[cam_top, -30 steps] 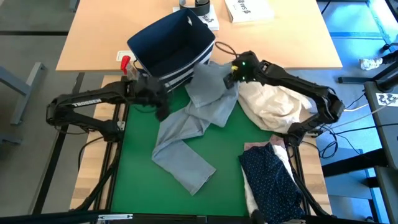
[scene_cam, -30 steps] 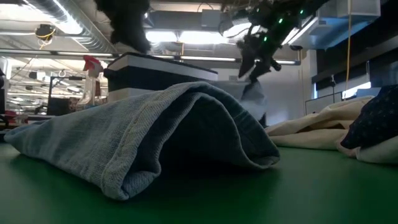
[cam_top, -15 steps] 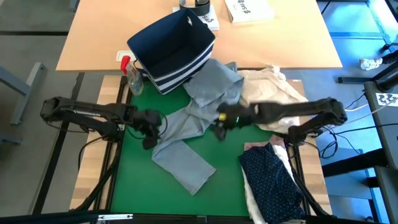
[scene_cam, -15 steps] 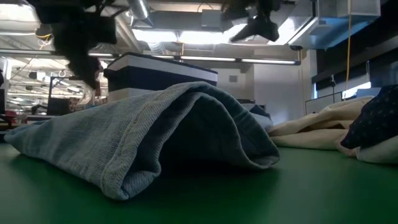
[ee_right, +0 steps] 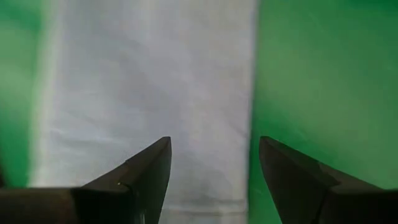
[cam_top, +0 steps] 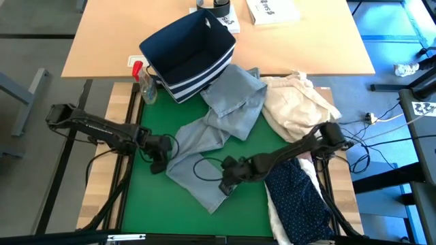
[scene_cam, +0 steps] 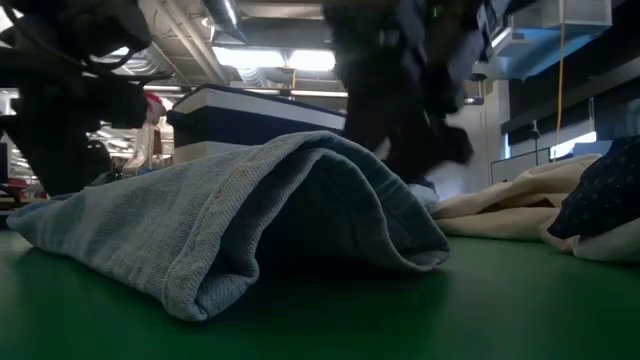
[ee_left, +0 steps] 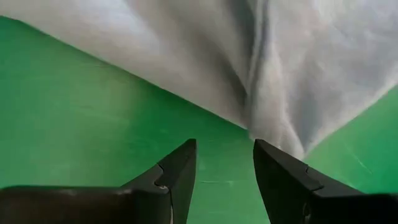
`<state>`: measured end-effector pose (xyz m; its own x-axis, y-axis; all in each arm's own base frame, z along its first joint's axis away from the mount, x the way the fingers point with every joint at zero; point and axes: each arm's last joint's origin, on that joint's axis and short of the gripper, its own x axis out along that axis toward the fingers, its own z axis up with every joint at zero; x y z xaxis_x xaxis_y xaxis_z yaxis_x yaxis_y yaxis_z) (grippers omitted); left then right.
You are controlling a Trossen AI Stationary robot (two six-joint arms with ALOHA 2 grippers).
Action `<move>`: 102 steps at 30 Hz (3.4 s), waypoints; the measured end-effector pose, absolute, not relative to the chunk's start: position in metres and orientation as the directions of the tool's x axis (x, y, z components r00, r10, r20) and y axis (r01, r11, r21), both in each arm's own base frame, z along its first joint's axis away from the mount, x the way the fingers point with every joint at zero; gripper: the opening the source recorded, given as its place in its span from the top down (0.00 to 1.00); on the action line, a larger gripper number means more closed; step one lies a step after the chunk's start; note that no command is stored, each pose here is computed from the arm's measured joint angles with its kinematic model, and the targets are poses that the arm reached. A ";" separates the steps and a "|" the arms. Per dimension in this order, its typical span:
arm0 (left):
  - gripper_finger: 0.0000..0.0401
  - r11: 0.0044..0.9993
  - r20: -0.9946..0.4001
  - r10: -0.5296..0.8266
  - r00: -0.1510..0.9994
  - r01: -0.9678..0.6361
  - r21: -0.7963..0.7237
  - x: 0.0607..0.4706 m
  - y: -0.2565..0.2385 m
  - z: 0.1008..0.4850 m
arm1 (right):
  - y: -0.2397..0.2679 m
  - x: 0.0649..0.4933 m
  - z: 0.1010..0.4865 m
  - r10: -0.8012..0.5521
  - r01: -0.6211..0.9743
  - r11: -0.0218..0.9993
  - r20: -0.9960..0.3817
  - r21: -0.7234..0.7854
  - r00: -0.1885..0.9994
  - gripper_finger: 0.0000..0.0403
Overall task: Fold laundry
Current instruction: Fold the blue jeans
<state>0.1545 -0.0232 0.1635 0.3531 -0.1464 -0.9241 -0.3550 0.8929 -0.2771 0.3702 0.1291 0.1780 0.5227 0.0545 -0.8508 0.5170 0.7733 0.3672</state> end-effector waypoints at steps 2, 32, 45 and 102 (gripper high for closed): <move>0.62 0.895 -0.918 -0.182 0.352 -0.328 -0.303 0.154 -0.026 0.163 | 0.133 0.370 0.167 0.057 0.550 0.754 -0.870 0.359 0.490 0.40; 0.98 0.854 -0.745 -0.300 0.596 -0.180 -0.488 0.168 -0.041 0.165 | 0.145 0.401 0.129 0.135 0.494 0.695 -0.769 0.522 0.625 0.40; 0.98 0.813 -0.426 -0.377 0.823 0.073 -0.578 0.202 -0.050 0.292 | 0.141 0.454 0.106 0.012 0.200 0.599 -0.258 0.775 0.966 0.40; 0.70 0.834 -0.827 -0.014 0.562 -0.450 -0.319 0.162 -0.042 0.134 | 0.016 0.403 0.251 -0.137 0.418 0.885 -0.743 0.206 0.655 0.40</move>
